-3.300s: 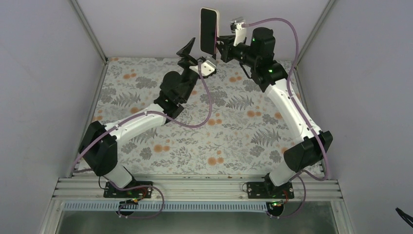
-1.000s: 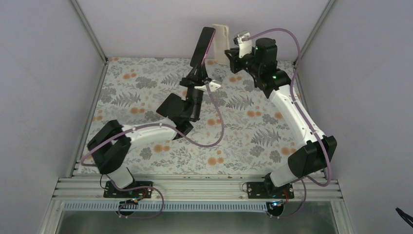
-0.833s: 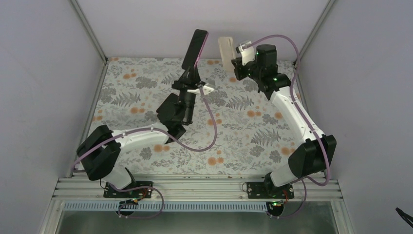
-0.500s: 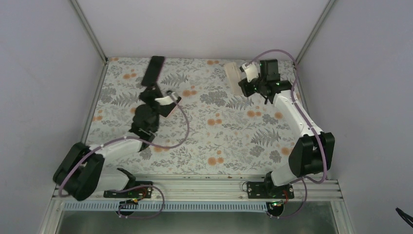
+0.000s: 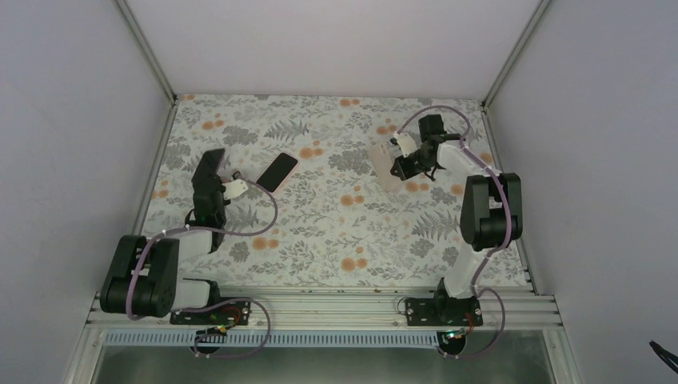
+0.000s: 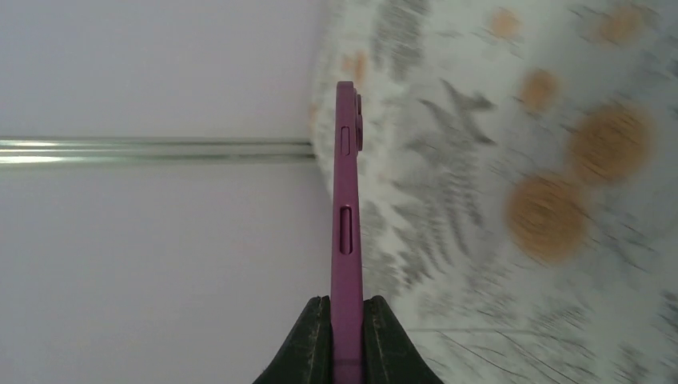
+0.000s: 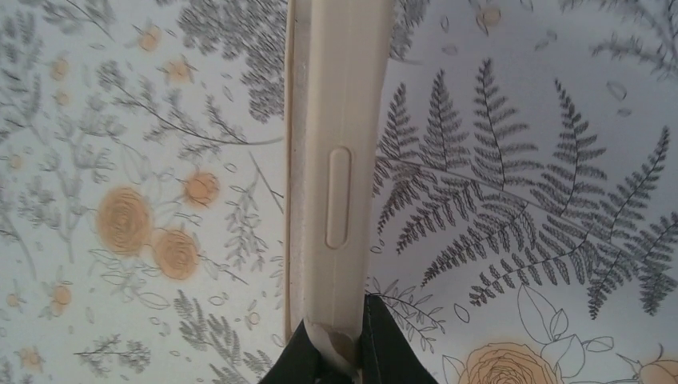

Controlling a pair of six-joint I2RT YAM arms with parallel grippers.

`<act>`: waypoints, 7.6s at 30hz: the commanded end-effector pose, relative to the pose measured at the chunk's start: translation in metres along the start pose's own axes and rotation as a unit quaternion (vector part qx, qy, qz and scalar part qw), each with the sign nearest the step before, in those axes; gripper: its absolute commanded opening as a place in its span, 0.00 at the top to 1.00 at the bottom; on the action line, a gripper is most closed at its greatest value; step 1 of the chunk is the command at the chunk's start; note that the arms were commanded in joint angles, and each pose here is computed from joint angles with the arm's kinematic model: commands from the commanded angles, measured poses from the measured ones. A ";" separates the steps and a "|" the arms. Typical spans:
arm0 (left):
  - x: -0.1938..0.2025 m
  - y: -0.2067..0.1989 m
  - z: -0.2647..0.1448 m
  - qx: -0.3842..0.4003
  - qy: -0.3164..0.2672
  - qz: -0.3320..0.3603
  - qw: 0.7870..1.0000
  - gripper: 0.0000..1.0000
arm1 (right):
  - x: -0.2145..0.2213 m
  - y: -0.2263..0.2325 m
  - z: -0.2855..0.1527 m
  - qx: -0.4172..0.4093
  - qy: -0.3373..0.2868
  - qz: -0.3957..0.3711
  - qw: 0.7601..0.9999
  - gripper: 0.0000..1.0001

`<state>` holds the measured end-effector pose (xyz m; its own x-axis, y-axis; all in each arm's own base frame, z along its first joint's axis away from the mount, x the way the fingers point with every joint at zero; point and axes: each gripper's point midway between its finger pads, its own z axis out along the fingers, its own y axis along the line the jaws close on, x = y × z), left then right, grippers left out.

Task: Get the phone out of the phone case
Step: Place the phone case at the center of the board, then move the phone to the center of the board, then pick up the phone at the center of the board.

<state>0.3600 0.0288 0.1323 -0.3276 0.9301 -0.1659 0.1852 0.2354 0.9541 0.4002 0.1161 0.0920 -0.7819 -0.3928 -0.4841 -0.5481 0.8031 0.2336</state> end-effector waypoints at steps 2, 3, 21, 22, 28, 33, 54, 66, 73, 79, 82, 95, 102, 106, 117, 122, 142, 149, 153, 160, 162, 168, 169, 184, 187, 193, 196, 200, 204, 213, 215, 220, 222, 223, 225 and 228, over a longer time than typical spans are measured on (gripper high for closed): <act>0.005 -0.023 0.005 0.031 -0.012 0.003 0.999 0.98 | 0.008 -0.024 0.008 0.033 0.018 0.009 0.999 0.97; 0.006 -0.032 0.005 0.047 -0.012 0.008 0.999 0.98 | 0.012 -0.031 0.011 0.046 0.027 0.015 0.998 0.96; -0.023 -0.100 -0.074 0.430 -0.078 -0.014 0.899 0.21 | 0.039 -0.067 -0.049 0.146 0.082 0.011 0.986 0.02; -0.030 -0.090 -0.081 0.445 -0.087 -0.023 0.891 0.18 | 0.038 -0.071 -0.059 0.174 0.083 0.007 0.981 0.00; -0.071 -0.001 -0.089 0.433 -0.155 -0.091 0.883 0.14 | -0.005 -0.066 -0.129 0.269 0.013 -0.025 0.963 0.00; -0.087 0.057 -0.033 0.354 -0.128 -0.163 0.912 0.16 | -0.037 0.000 -0.145 0.163 -0.071 -0.068 0.982 0.00; -0.075 -0.050 0.095 0.388 0.025 -0.220 0.895 0.13 | -0.083 0.088 -0.122 0.056 -0.116 -0.118 0.985 0.00; -0.079 -0.084 0.104 0.382 0.046 -0.203 0.900 0.13 | -0.079 0.081 -0.106 0.071 -0.098 -0.123 0.985 0.00; -0.108 -0.095 0.108 0.400 0.033 -0.182 0.898 0.14 | -0.076 0.075 -0.101 0.085 -0.085 -0.125 0.985 0.00; -0.135 -0.109 0.106 0.421 0.022 -0.168 0.891 0.14 | -0.075 0.072 -0.101 0.092 -0.081 -0.129 0.984 0.00; -0.150 -0.116 0.098 0.445 0.010 -0.162 0.881 0.14 | -0.071 0.070 -0.097 0.094 -0.074 -0.128 0.985 0.00; -0.192 -0.155 -0.007 0.564 -0.080 -0.091 0.817 0.16 | -0.046 0.070 -0.094 0.097 -0.038 -0.145 0.984 0.00; -0.228 -0.169 -0.032 0.562 -0.115 -0.084 0.815 0.16 | -0.037 0.076 -0.097 0.082 -0.031 -0.156 0.984 0.00; -0.241 -0.182 -0.055 0.598 -0.127 -0.068 0.788 0.16 | -0.028 0.075 -0.100 0.091 -0.022 -0.161 0.983 0.00; -0.229 -0.115 -0.070 0.547 -0.153 -0.075 0.819 0.13 | 0.023 0.088 -0.088 0.058 0.020 -0.228 0.972 0.00; -0.220 -0.011 -0.061 0.452 -0.166 -0.129 0.867 0.03 | 0.059 0.131 -0.036 0.020 0.067 -0.319 0.945 0.00; -0.075 0.088 -0.043 0.289 -0.053 -0.281 0.914 0.00 | 0.049 0.245 0.071 -0.187 0.056 -0.545 0.815 0.00; -0.062 0.080 -0.045 0.296 -0.050 -0.296 0.907 0.00 | 0.043 0.248 0.091 -0.200 0.069 -0.552 0.807 0.00; -0.057 0.076 -0.043 0.302 -0.051 -0.305 0.902 0.00 | 0.041 0.248 0.098 -0.197 0.068 -0.556 0.804 0.00; -0.057 0.067 -0.047 0.327 -0.064 -0.311 0.890 0.00 | 0.050 0.243 0.111 -0.205 0.092 -0.553 0.802 0.00; -0.057 0.065 -0.048 0.332 -0.066 -0.313 0.887 0.00 | 0.053 0.240 0.117 -0.207 0.103 -0.551 0.802 0.00; -0.055 0.056 -0.050 0.343 -0.064 -0.317 0.882 0.00 | 0.060 0.234 0.123 -0.202 0.115 -0.551 0.802 0.00; -0.055 0.054 -0.050 0.345 -0.063 -0.317 0.881 0.00 | 0.060 0.234 0.123 -0.198 0.113 -0.553 0.802 0.00; -0.059 0.041 -0.049 0.366 -0.067 -0.333 0.867 0.00 | 0.083 0.207 0.132 -0.100 0.131 -0.582 0.796 0.24; -0.061 0.038 -0.051 0.375 -0.070 -0.335 0.862 0.00 | 0.074 0.209 0.131 -0.092 0.115 -0.580 0.801 0.35; -0.068 0.027 -0.059 0.414 -0.080 -0.341 0.840 0.00 | 0.034 0.224 0.109 -0.065 0.038 -0.572 0.817 0.42; -0.083 0.016 -0.072 0.472 -0.103 -0.350 0.803 0.00 | 0.004 0.232 0.088 -0.036 -0.016 -0.564 0.825 0.44; -0.106 -0.003 -0.094 0.572 -0.138 -0.359 0.725 0.00 | -0.030 0.241 0.059 -0.008 -0.075 -0.548 0.833 0.46; -0.126 -0.029 -0.111 0.649 -0.139 -0.335 0.669 0.00 | -0.055 0.245 0.041 0.018 -0.112 -0.532 0.839 0.46; -0.170 -0.021 -0.128 0.740 -0.183 -0.358 0.539 0.00 | -0.079 0.248 0.024 0.045 -0.154 -0.521 0.838 0.46; -0.175 -0.019 -0.124 0.748 -0.183 -0.368 0.521 0.00 | -0.081 0.249 0.021 0.046 -0.158 -0.521 0.838 0.46; -0.177 -0.029 -0.106 0.743 -0.162 -0.379 0.528 0.00 | -0.085 0.252 0.014 0.046 -0.167 -0.521 0.836 0.46; -0.177 -0.032 -0.100 0.736 -0.155 -0.381 0.538 0.00 | -0.084 0.254 0.013 0.042 -0.167 -0.521 0.836 0.46; -0.176 -0.034 -0.096 0.732 -0.151 -0.382 0.544 0.00 | -0.083 0.254 0.014 0.041 -0.166 -0.522 0.836 0.46; -0.176 -0.035 -0.091 0.726 -0.146 -0.386 0.549 0.00 | -0.081 0.254 0.014 0.040 -0.164 -0.521 0.836 0.46; -0.182 -0.030 -0.092 0.733 -0.153 -0.393 0.534 0.00 | -0.083 0.257 0.013 0.039 -0.169 -0.522 0.835 0.46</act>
<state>0.3199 -0.1683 0.1474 -0.7139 0.3665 -0.5966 0.7002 0.3674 -0.6122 0.3223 0.3425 0.1293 0.1895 -0.8309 -0.5232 -0.8900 0.0798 -0.4490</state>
